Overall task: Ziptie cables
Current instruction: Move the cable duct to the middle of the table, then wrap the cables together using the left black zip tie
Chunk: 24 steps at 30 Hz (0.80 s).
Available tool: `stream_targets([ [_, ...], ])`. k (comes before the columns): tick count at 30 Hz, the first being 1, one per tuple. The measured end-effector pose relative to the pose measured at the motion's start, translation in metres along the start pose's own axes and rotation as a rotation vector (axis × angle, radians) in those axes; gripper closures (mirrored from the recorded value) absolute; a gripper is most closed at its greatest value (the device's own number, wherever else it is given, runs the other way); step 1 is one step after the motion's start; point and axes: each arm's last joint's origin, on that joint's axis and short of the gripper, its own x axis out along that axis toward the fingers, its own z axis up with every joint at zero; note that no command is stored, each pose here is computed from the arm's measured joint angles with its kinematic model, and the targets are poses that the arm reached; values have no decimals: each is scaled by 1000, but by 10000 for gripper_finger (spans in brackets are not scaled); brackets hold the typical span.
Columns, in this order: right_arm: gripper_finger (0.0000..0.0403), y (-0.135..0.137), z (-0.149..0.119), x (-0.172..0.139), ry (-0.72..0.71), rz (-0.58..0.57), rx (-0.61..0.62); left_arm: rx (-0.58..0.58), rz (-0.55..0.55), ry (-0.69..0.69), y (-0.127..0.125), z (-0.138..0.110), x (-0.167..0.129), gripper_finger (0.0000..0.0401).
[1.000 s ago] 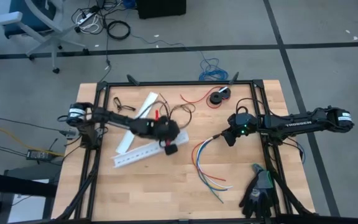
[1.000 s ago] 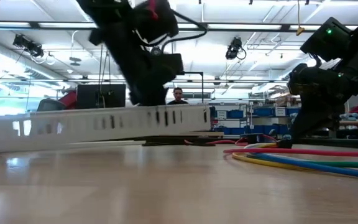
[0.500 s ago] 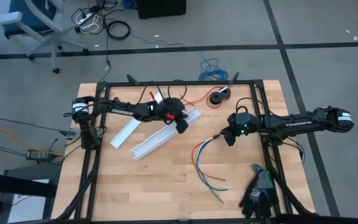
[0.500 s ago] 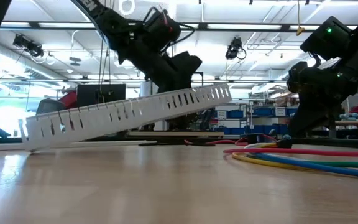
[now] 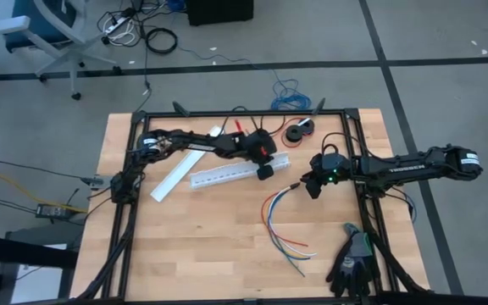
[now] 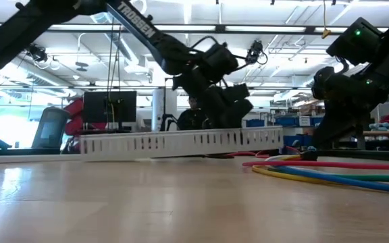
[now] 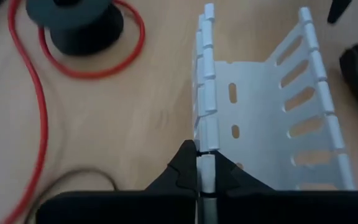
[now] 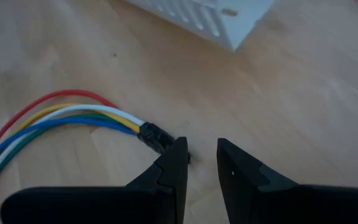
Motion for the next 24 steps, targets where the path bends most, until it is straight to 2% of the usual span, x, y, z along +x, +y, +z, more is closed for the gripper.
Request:
stream_targets([
  [7, 328, -1, 1, 0, -18, -27, 1, -2, -4, -53, 1, 14, -1, 371],
  [11, 327, -1, 2, 0, -38, -40, -4, -35, -44, -48, -1, 14, -1, 342],
  [16, 328, -1, 2, 0, -39, -40, -12, -31, -45, -52, -1, 13, 0, 304],
  [24, 327, -1, 2, 0, -38, -40, -12, 7, 19, -70, 18, 31, -9, 285],
])
